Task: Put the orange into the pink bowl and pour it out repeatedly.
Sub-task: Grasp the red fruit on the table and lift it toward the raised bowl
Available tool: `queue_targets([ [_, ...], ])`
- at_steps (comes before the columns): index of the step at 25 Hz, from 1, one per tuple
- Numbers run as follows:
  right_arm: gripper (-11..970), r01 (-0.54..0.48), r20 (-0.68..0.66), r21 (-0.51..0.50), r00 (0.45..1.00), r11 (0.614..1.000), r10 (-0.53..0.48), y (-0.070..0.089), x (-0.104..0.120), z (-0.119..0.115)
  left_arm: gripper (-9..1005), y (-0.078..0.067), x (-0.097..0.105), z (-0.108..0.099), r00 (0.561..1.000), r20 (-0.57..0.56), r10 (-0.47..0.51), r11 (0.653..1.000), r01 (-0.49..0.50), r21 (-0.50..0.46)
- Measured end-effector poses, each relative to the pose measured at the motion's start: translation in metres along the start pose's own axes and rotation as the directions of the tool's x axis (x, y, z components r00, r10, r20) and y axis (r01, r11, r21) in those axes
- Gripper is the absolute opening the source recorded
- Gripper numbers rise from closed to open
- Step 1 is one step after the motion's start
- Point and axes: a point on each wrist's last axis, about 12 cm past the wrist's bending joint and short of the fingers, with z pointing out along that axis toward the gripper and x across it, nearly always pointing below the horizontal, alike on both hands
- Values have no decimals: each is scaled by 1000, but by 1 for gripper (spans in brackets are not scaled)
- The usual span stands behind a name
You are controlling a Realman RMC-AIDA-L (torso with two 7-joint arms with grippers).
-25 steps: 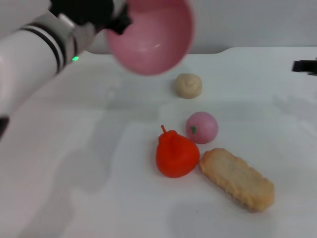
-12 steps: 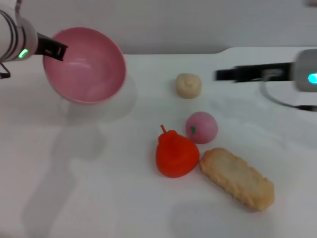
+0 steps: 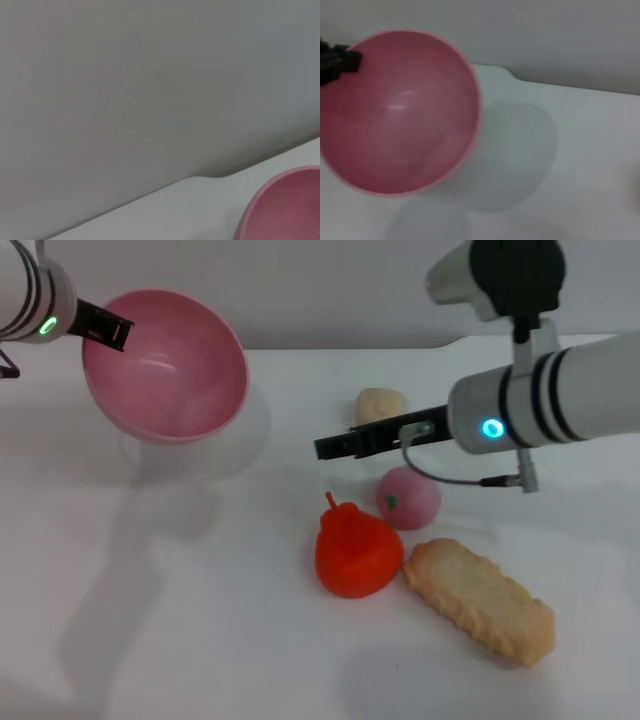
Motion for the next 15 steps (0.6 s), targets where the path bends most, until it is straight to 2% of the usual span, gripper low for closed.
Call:
queue_targets([
  [6, 670, -2, -37, -20, 999, 1000, 2, 7, 11, 13, 45, -2, -5, 2, 1000, -5, 17, 1000, -17, 1],
  [15, 662, -47, -79, -38, 996, 998, 44, 7, 25, 25, 46, -4, -6, 2, 1000, -3, 26, 1000, -26, 3],
])
